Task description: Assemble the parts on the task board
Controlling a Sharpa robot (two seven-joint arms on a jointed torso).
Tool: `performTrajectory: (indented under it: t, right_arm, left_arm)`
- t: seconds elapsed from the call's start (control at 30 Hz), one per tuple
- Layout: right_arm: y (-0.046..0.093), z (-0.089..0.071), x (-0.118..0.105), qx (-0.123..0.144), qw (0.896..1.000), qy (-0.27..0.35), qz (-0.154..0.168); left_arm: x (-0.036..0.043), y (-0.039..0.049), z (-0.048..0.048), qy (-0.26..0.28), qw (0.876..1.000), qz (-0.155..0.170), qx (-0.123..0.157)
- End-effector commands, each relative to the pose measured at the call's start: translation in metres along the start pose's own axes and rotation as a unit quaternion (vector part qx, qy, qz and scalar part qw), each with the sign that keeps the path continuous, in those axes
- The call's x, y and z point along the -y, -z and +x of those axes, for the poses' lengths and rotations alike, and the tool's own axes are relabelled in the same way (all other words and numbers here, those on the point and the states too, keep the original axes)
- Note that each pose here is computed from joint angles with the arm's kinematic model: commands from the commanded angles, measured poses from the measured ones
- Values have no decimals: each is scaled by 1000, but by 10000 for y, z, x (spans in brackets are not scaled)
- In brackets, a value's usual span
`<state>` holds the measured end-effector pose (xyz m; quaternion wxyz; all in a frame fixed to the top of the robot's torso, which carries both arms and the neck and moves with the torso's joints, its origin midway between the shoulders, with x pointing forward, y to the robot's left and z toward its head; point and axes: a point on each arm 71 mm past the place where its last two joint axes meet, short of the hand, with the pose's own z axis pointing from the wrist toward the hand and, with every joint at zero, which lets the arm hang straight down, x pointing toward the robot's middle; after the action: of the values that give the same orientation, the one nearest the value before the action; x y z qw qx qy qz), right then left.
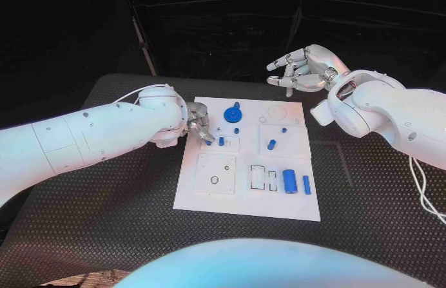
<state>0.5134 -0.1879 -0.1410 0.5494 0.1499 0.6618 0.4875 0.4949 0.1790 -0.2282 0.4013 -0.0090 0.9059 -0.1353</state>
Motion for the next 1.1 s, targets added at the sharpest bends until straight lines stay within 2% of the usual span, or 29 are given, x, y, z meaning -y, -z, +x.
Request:
performTrajectory:
  t: [0.03,1.1]
  right_arm:
    - [-1,0,-19,-3,1000,0,-6]
    - [2,-3,-17,-3,1000,0,-6]
  left_arm:
    - [28,-24,108,-15,999,3,-29]
    - [46,-32,98,-25,1000,1,-17]
